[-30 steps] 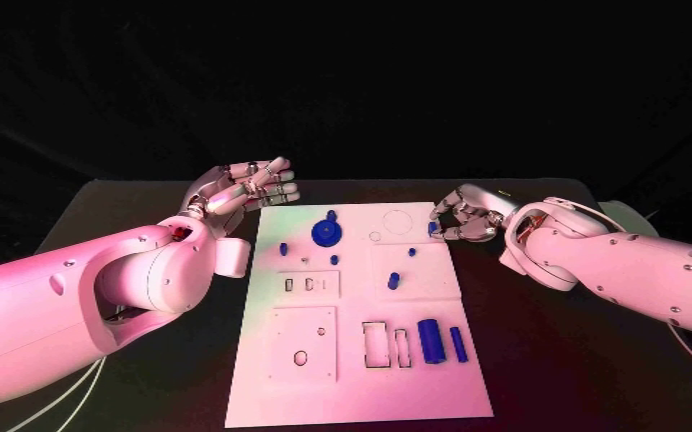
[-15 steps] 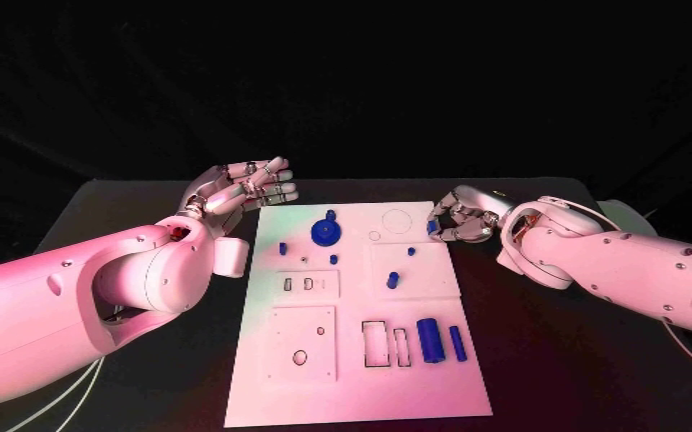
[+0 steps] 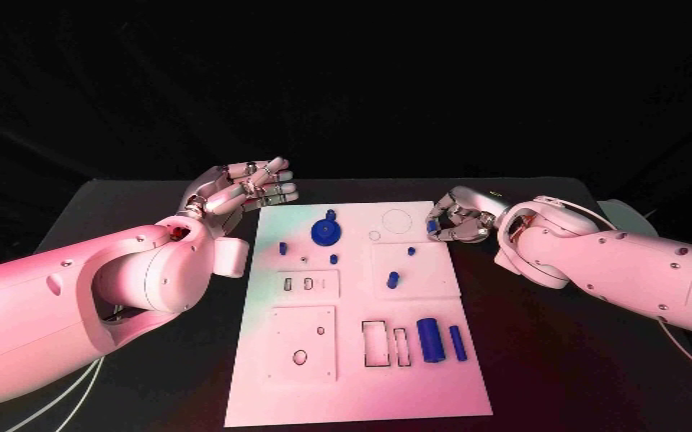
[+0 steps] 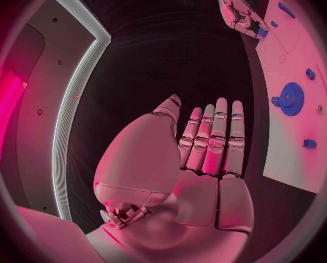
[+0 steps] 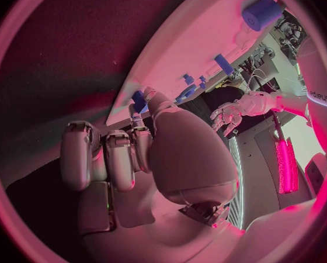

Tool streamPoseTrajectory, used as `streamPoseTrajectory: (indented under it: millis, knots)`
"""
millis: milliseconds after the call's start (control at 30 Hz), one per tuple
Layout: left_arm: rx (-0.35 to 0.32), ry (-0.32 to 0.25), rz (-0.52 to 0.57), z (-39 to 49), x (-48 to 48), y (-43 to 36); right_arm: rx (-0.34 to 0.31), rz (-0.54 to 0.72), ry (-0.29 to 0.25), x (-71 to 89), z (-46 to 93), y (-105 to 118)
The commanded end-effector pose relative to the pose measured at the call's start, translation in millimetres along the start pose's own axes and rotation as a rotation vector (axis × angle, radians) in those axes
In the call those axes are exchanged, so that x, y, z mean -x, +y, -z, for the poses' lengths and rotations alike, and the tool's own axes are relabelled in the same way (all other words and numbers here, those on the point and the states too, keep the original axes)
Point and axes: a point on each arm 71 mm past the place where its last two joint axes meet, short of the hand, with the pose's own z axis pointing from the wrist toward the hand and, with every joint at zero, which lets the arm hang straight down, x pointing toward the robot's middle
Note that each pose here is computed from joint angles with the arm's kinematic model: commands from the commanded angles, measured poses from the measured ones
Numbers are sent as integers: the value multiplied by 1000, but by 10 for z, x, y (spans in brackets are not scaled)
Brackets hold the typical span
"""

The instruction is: Assemble the parts on the task board

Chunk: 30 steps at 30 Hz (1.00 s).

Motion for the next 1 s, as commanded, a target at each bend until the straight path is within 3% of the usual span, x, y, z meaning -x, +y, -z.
streamPoseTrajectory:
  millis: [33,633,800,1000]
  knots:
    - [-3,21,10,-2,-22,-8,-2,12,6,-9,-2,1]
    - [10,23,11,-5,-6,0,13,3,-100,55,46,90]
    - [11,23,11,-13,-2,4,37,-8,-113,67,105,303]
    - [13,19,9,-36,9,16,105,2,-92,14,157,774]
